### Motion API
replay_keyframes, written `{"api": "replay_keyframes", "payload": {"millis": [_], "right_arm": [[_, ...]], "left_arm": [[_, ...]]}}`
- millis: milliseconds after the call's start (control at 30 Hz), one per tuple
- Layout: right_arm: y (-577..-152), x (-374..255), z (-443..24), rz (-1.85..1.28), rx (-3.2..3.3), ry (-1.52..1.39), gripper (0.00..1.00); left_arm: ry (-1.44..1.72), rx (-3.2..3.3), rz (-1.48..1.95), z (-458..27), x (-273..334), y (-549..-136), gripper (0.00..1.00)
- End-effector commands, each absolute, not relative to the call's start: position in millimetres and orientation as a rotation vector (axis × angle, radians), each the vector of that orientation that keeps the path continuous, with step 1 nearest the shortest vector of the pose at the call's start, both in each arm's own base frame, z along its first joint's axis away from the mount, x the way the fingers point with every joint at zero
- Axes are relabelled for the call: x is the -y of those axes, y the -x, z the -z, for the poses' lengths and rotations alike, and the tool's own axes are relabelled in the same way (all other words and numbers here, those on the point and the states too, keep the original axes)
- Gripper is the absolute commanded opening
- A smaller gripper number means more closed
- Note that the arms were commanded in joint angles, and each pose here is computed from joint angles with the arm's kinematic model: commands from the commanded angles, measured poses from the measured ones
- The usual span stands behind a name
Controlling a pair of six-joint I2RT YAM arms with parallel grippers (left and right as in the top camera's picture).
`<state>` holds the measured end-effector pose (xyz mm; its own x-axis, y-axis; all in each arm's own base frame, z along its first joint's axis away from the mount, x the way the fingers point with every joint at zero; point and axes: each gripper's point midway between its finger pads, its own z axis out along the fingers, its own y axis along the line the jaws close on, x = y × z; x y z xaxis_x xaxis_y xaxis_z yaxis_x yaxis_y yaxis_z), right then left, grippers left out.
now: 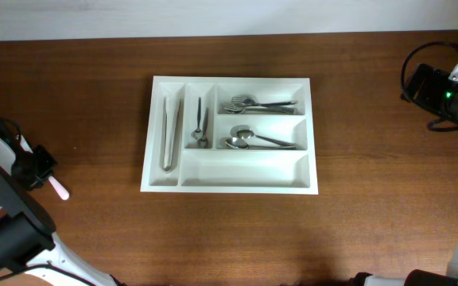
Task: Pack container
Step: 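Grasp the white plastic knife with the left gripper and lift it, then lower the knife into the tray's bottom wide compartment and release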
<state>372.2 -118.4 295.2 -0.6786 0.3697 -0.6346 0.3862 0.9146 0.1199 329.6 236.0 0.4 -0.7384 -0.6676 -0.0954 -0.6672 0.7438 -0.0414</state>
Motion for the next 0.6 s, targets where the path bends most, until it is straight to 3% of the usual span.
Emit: {"api": "replay_keyframes", "payload": {"millis": [0, 333, 567], "right_arm": [[-371.5, 119.6, -294.0, 0.023, -2.379, -0.551, 0.99], [-371.5, 119.6, -293.8, 0.023, -2.379, -0.551, 0.99], [-371.5, 119.6, -294.0, 0.023, -2.379, -0.551, 0.99]], "left_arm": [[1.022, -2.845, 0.051, -14.2, -235.0, -348.0, 0.02], [0.667, -2.899, 0.024, -87.1, -203.2, -396.8, 0.02], [0.001, -2.925, 0.018, -120.1, -111.9, -436.2, 0.02]]}}
